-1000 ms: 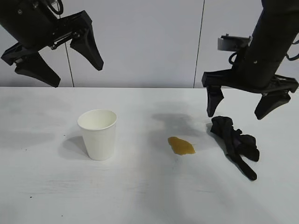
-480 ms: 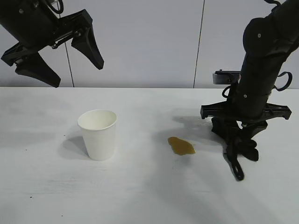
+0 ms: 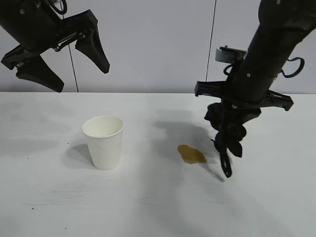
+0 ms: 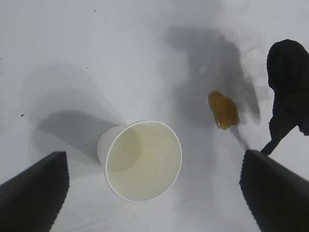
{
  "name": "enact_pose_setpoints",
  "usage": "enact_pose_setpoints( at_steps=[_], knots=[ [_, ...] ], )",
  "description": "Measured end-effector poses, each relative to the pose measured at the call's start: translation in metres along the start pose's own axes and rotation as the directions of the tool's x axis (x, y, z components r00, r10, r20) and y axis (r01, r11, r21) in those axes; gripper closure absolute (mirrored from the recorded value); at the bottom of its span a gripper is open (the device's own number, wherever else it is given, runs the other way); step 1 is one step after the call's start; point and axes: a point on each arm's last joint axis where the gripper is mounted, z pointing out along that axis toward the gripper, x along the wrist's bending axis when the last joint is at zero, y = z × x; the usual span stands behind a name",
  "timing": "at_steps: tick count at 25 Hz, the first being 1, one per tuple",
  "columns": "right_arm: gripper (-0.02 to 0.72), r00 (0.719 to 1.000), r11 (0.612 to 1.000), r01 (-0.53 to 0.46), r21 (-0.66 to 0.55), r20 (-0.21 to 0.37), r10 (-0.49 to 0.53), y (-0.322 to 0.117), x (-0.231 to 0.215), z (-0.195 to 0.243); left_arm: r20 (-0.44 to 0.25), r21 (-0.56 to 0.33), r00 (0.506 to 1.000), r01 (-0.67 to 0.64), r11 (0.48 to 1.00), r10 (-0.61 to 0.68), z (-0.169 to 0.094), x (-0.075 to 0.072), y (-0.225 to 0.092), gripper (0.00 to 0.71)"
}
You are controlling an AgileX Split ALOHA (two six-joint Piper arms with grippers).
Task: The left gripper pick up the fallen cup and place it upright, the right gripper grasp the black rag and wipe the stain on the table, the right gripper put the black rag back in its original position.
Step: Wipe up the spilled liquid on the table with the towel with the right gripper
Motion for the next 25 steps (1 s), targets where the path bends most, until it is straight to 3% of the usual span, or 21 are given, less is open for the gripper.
enact_pose_setpoints(
  at_steps=[4,8,14,20,22,25],
  knots=[
    [0.601,0.997,0.997,0.071,-0.016,-0.042,-0.072,-0.010,0.035,0.008,0.000,0.000,1.000,0.000,1.000,0.000,0.000,0.000,0.000,0.016],
    [0.601,0.997,0.997,0.077,0.016,-0.029,-0.076,-0.019,0.044,0.037,0.002,0.013,1.000,0.000,1.000,0.000,0.000,0.000,-0.001,0.016],
    [0.607,0.998,0.998,0.051,0.034,0.035,-0.052,-0.023,0.036,0.065,0.002,0.014,1.000,-0.001,1.000,0.001,0.000,0.000,-0.001,0.016],
    [0.607,0.982,1.000,0.027,-0.016,0.189,-0.023,-0.005,-0.011,0.062,0.002,0.015,1.000,-0.001,1.000,0.001,0.000,0.000,-0.001,0.016],
    [0.607,0.977,1.000,0.014,-0.006,0.212,-0.012,-0.003,-0.023,0.061,0.002,0.015,1.000,-0.001,1.000,0.001,0.000,0.000,-0.001,0.016],
    [0.607,0.980,1.000,0.022,0.016,0.196,-0.025,-0.005,-0.017,0.057,0.002,0.015,1.000,-0.001,1.000,0.001,0.000,0.000,-0.001,0.016]
  ],
)
